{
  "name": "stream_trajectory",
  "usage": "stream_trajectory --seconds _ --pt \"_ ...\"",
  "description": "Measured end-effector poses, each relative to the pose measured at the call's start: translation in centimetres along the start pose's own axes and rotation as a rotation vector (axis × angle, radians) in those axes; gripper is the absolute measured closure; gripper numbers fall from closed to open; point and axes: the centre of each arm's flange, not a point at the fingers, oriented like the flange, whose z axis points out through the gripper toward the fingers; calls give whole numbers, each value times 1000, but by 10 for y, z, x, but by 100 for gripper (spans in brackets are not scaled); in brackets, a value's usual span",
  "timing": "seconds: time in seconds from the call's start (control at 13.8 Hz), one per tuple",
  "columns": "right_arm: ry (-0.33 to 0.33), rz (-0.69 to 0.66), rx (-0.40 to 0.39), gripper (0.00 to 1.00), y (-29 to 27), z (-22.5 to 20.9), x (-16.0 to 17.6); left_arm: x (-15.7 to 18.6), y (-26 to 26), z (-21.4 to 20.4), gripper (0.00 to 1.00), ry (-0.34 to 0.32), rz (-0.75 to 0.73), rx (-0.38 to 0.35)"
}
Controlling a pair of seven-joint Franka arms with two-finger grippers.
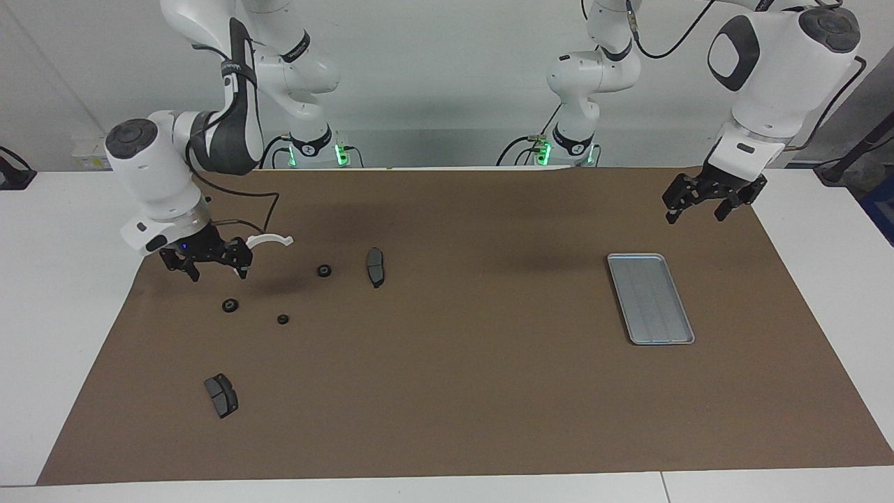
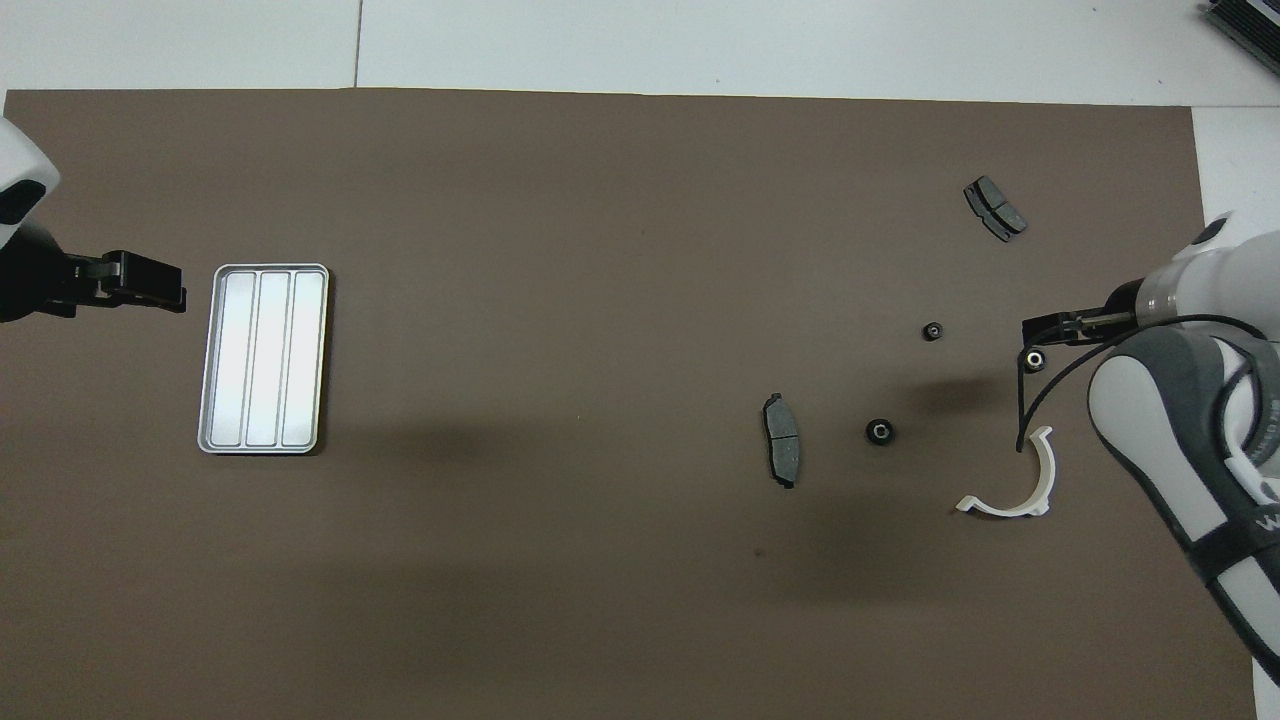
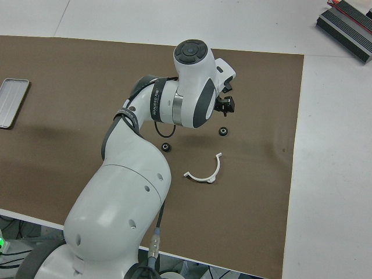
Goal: Pick bearing gear from pile to tray
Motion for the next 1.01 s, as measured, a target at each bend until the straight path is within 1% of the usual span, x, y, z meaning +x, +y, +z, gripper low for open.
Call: stream_trajectory --seconds 0.22,0.36,0.65,0.94,1.01 --pt "13 10 -3 0 6 44 -1 0 0 0 0 0 0 0" --pt "1 10 -1 0 4 62 -11 0 0 0 0 0 0 0" --pt "14 15 -3 0 5 74 -20 0 0 0 0 0 0 0" --pt "12 35 -4 0 18 86 -24 0 0 0 0 0 0 0" --pt "8 37 -4 4 20 89 -25 0 0 0 0 0 0 0"
